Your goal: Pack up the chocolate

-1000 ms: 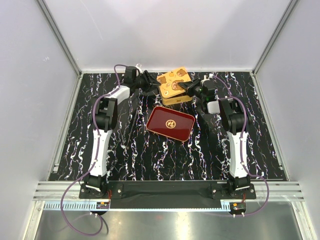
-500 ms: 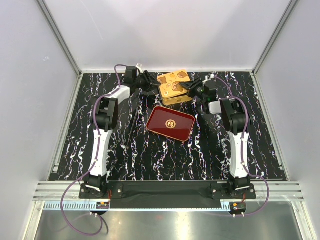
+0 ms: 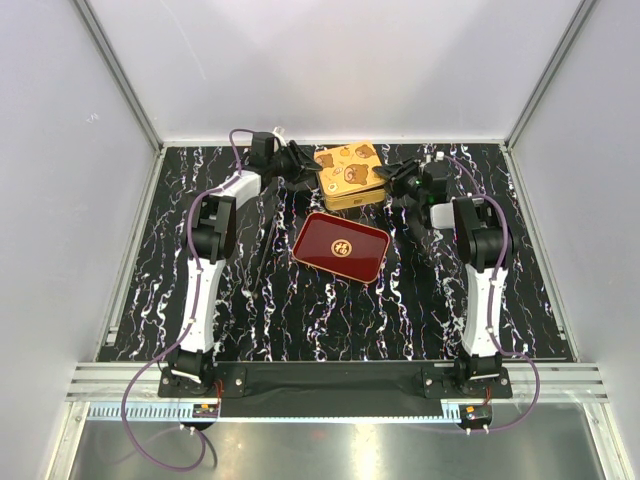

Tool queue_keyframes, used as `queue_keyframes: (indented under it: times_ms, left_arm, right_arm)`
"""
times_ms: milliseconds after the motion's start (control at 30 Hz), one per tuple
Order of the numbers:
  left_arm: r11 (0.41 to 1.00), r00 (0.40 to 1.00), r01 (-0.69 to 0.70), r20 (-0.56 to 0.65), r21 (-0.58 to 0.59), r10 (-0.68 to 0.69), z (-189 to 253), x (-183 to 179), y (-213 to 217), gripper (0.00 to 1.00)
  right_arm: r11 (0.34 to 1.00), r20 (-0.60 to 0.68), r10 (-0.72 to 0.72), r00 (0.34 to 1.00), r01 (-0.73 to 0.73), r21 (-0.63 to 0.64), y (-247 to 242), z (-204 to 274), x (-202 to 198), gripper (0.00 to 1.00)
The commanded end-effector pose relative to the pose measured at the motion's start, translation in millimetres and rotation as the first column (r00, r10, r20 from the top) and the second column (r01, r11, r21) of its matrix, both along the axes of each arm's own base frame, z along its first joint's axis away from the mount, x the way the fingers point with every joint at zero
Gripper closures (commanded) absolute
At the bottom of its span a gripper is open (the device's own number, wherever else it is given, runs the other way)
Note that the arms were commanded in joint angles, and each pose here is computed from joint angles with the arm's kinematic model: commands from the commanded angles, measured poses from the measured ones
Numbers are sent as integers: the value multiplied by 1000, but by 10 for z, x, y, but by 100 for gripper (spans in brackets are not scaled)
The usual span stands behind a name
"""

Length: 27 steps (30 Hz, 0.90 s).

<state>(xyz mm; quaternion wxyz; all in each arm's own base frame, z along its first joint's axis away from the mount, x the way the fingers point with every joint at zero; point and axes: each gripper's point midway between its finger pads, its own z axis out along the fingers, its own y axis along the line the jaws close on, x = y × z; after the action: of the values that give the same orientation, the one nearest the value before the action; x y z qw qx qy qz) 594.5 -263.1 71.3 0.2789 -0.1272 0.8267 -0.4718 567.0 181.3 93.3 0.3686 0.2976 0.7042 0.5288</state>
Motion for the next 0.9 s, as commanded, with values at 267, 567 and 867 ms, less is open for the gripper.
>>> queue_keyframes:
  times_ms: [267, 567, 867]
  left_arm:
    - [1000, 999, 12, 40, 13, -13, 110, 47, -32, 57]
    - [1000, 998, 27, 51, -4, -27, 167, 24, -123, 56]
    - [999, 997, 46, 68, -11, -45, 246, -10, -162, 56]
  right_arm:
    - [995, -60, -68, 996, 63, -81, -410, 105, -199, 53]
    - [954, -116, -127, 985, 89, -288, -642, 56, -218, 53]
    - [920, -38, -63, 997, 43, -390, -641, 325, -86, 46]
